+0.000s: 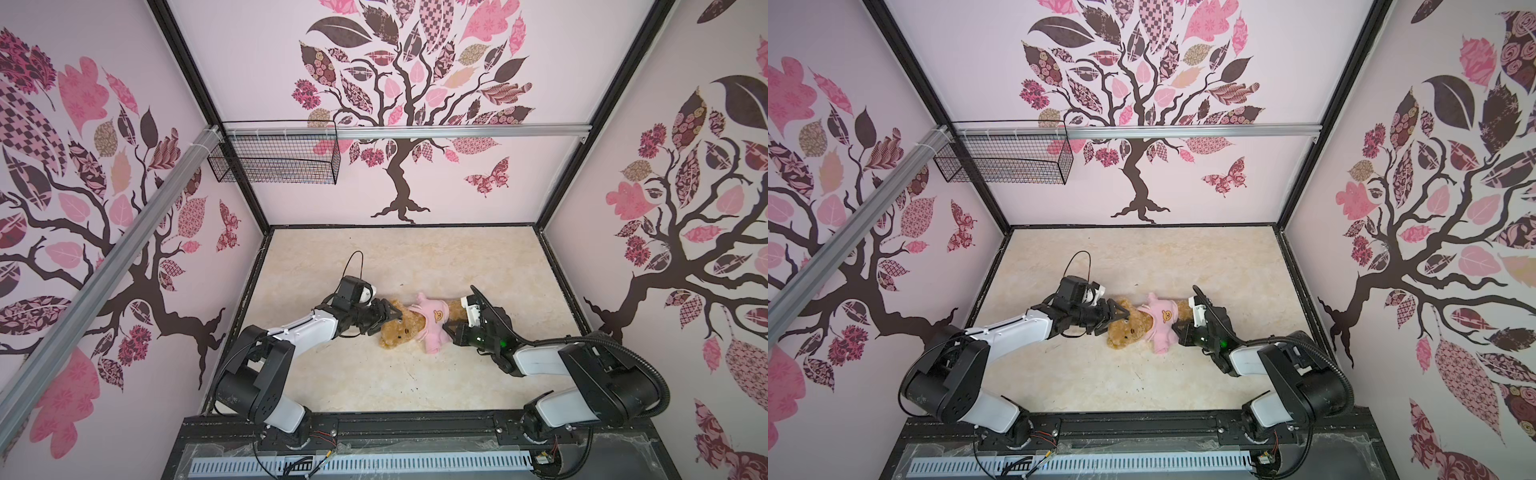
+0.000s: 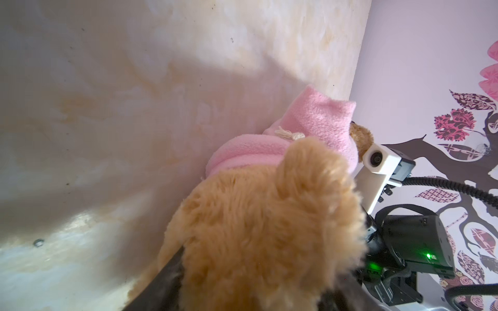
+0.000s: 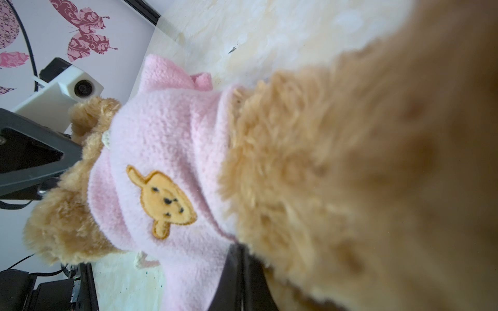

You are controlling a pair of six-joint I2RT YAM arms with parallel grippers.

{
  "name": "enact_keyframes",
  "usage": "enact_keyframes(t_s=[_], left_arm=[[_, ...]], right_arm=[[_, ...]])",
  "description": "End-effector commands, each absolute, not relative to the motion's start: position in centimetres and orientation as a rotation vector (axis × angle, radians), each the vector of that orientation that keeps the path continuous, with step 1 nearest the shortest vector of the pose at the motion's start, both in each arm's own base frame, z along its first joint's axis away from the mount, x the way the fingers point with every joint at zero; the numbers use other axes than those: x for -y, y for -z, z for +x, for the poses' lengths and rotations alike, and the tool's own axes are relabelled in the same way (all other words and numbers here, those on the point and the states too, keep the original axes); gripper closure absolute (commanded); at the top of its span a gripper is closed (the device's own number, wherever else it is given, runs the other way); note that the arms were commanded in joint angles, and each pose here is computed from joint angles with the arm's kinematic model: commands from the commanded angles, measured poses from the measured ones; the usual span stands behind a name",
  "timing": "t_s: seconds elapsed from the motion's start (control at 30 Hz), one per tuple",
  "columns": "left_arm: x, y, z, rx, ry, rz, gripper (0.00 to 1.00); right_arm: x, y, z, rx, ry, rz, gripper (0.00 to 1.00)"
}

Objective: Dress the teddy bear

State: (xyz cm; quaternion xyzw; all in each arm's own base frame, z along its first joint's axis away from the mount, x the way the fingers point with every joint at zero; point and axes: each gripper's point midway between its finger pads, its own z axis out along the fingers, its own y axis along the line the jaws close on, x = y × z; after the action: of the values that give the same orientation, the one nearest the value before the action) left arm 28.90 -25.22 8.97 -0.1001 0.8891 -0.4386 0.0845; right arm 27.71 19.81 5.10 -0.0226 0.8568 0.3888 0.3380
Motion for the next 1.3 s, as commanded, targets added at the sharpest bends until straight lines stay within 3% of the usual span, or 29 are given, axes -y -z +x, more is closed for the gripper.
enact_keyframes(t_s=[0.0,0.07,0.23,0.33,0.4,0.6,0.73,0.87,0.97,1.27], left_arm=[[25.8,-10.5,30.6,-2.592,1.323,-0.292,0.31],[25.6,-10.3,30.7,-2.596,1.306,-0.319,0.21],[25.2,-10.5,31.3,-2.583,1.303,-0.371,0.09],[25.4,-10.2,31.6,-2.592,1.315,-0.376,0.1],[25.7,-10.1,31.8,-2.594,1.338,-0.386,0.15],[26.5,-10.4,31.8,-2.573,1.405,-0.349,0.49],[26.7,-11.5,31.6,-2.525,1.425,-0.283,0.74],[26.8,-13.1,31.4,-2.462,1.424,-0.179,0.94],[26.8,-14.6,31.2,-2.419,1.402,-0.085,1.0],[27.5,-17.4,29.2,-2.311,1.265,0.254,1.0]], right_arm=[[-18.9,-2.2,26.1,-2.349,-0.954,-0.036,0.95],[-18.9,-2.3,26.1,-2.347,-0.954,-0.037,0.95],[-18.9,-2.3,26.1,-2.346,-0.958,-0.035,0.95],[-19.0,-2.4,26.2,-2.342,-0.961,-0.038,0.95],[-19.0,-2.3,26.2,-2.344,-0.959,-0.038,0.95],[-18.7,-2.7,26.2,-2.336,-0.938,-0.044,0.92],[-18.8,-5.0,26.8,-2.282,-0.923,-0.086,0.77],[-18.8,-9.2,26.9,-2.187,-0.911,-0.152,0.65],[-18.0,-12.5,26.8,-2.113,-0.877,-0.161,0.6],[-16.0,-19.8,27.5,-1.966,-1.04,-0.058,0.55]])
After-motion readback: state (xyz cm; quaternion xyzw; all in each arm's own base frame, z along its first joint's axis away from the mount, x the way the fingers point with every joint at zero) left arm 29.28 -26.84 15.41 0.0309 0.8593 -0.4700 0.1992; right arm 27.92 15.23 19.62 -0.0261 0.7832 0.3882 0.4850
